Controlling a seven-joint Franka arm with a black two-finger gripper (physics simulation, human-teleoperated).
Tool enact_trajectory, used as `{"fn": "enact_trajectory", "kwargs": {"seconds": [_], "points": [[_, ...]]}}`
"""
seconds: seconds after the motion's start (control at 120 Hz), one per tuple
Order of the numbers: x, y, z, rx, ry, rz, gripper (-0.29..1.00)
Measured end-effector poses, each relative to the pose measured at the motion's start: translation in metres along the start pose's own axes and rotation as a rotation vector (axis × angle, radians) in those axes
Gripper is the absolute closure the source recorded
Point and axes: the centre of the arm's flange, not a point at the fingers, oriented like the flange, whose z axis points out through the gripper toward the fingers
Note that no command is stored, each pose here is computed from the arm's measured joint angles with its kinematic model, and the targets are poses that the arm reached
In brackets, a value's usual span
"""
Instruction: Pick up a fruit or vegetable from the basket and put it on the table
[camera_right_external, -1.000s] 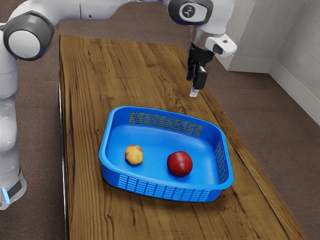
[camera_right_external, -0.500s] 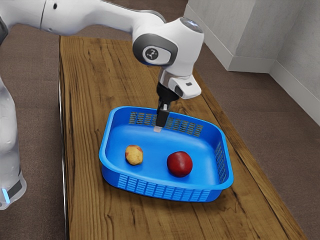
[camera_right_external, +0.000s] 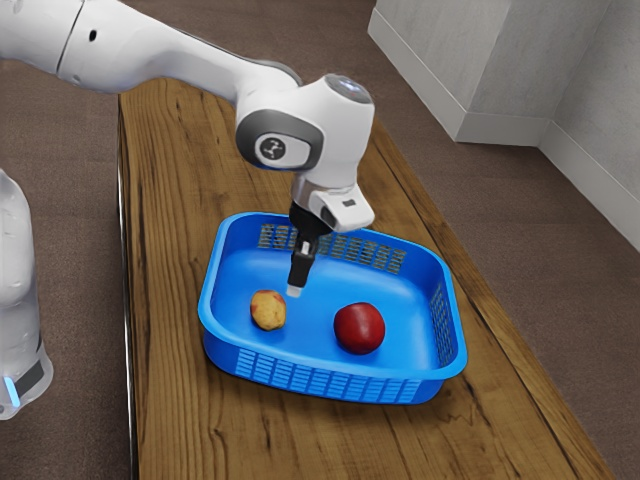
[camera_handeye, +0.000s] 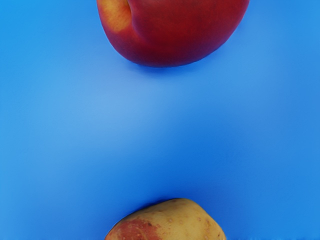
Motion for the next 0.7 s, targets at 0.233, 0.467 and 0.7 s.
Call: {"fn": "enact_trajectory", "kwargs": {"seconds": [0.233,0.467,0.7], "points": [[-0.011,0.002,0.025,-0.012,0.014,0.006,0.01],[-0.019,-0.001,0.048,-0.015,0.004,0.026,0.01],[-0.019,-0.002,0.05,-0.006,0.022,0.054,0.01]]}}
